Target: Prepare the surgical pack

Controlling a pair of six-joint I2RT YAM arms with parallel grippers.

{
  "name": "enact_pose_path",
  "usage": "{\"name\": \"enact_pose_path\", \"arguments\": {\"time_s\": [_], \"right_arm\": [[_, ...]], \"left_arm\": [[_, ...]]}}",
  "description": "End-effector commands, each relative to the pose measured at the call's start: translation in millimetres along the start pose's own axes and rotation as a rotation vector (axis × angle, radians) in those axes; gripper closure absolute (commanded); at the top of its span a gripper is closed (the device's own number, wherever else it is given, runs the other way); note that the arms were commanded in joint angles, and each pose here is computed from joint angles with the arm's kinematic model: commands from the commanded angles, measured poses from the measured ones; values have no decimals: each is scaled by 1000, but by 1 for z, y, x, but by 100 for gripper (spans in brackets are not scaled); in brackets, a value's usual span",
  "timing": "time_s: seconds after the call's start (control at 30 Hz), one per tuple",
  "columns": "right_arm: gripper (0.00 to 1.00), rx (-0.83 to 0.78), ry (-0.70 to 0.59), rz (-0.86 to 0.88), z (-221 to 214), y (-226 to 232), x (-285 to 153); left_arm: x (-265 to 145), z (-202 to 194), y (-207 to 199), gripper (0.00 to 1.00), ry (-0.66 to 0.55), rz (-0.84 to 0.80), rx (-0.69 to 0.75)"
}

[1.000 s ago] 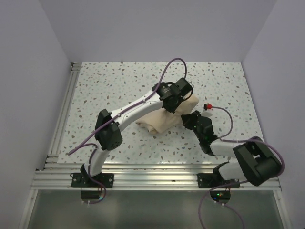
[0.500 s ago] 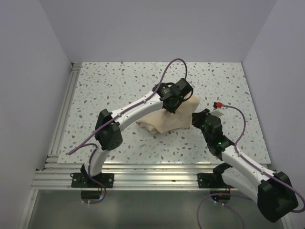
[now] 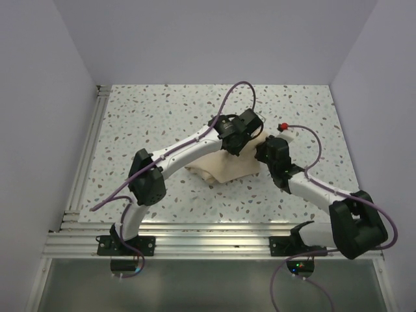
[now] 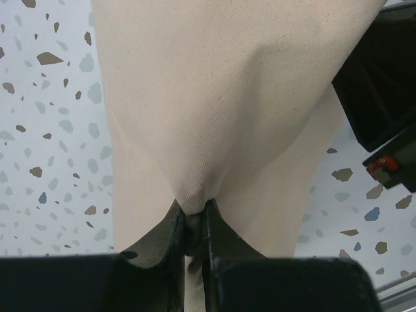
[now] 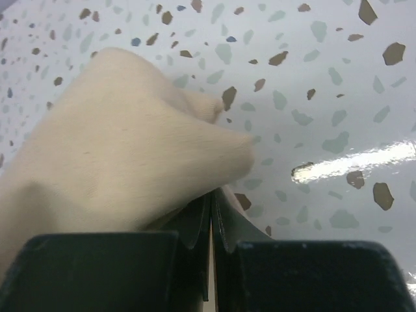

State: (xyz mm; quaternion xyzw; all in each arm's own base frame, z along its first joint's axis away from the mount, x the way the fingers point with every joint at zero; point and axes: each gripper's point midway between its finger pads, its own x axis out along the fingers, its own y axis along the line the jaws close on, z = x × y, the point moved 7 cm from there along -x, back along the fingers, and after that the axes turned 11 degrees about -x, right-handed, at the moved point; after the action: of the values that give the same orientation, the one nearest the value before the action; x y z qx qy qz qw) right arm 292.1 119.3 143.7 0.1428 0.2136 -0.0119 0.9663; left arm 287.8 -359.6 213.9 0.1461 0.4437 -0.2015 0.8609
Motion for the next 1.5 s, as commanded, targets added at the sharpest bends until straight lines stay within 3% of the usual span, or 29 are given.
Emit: {"name": "enact_pose_path", "arguments": {"time_s": [0.0, 0.33, 0.57, 0.7, 0.9, 1.1, 1.3, 1.47], "right_arm": [[100, 25, -23, -4, 8, -4, 14], [100, 50, -20, 80, 7, 1, 36], [100, 49, 90, 105, -18, 9, 27], [100, -33, 168, 35, -38, 17, 18], [100, -63, 207, 27, -53, 21, 14], [99, -102, 175, 11, -44, 13, -2], [97, -77, 138, 117, -37, 25, -26], [97, -94, 175, 109, -43, 30, -17]], "left_arm": [[-43, 26, 4, 100, -148, -53, -47], [-46, 27, 5, 100, -156, -57, -46], [-43, 30, 3, 100, -165, -57, -53], [-43, 32, 3, 100, -169, -54, -55], [-43, 33, 2, 100, -172, -52, -60], [-42, 33, 3, 100, -167, -46, -59], [-41, 33, 1, 100, -166, -52, -61], [-46, 36, 1, 100, -173, -55, -62]]}}
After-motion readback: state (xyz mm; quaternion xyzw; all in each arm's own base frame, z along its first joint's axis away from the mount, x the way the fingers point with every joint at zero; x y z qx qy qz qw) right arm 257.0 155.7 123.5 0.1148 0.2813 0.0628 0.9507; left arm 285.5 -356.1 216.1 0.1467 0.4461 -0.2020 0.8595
